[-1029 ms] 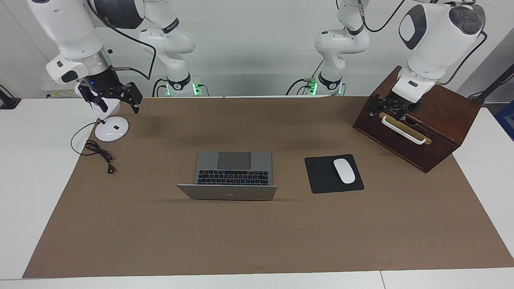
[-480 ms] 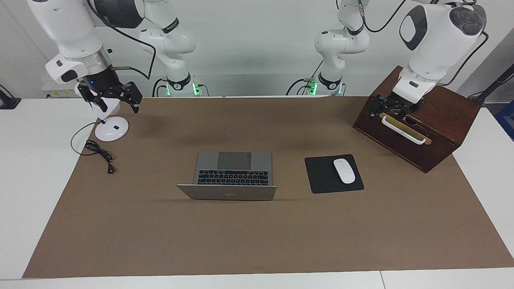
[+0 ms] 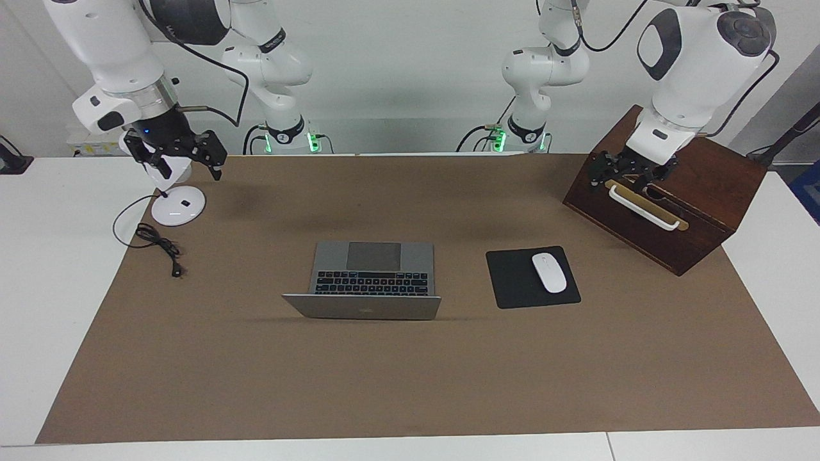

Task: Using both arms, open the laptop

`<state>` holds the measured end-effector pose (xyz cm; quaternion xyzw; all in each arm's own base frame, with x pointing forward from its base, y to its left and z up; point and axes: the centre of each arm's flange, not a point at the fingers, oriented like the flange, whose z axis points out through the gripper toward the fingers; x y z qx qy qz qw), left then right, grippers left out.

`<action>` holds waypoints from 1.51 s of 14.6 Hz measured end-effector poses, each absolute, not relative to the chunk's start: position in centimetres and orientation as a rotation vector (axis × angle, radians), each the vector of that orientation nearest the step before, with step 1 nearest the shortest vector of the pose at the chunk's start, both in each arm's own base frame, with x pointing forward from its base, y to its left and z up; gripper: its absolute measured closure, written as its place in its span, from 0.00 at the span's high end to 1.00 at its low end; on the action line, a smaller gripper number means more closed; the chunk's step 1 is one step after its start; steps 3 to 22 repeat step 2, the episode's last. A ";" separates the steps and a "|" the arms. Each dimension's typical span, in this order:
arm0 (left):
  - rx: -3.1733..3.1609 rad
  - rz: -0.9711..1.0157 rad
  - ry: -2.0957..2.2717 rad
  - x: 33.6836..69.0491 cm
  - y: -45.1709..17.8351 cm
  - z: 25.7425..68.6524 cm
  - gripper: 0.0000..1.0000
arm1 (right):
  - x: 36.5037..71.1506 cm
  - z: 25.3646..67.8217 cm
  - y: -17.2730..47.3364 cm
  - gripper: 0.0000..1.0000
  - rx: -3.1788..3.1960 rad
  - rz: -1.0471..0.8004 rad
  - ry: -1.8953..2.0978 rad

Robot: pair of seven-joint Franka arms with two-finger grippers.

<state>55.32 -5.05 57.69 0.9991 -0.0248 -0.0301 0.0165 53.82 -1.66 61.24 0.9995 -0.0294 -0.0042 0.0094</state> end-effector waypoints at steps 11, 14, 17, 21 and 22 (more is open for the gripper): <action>3.106 -0.093 -0.077 55.3 -5.0 57.7 1.00 | 53.8 61.2 -1.7 1.00 3.121 -0.013 -0.092; 3.106 -0.093 -0.077 55.3 -5.0 57.7 1.00 | 53.8 61.2 -1.7 1.00 3.121 -0.013 -0.092; 3.106 -0.093 -0.077 55.3 -5.0 57.7 1.00 | 53.8 61.2 -1.7 1.00 3.121 -0.013 -0.092; 3.106 -0.093 -0.077 55.3 -5.0 57.7 1.00 | 53.8 61.2 -1.7 1.00 3.121 -0.013 -0.092; 3.106 -0.093 -0.077 55.3 -5.0 57.7 1.00 | 53.8 61.2 -1.7 1.00 3.121 -0.013 -0.092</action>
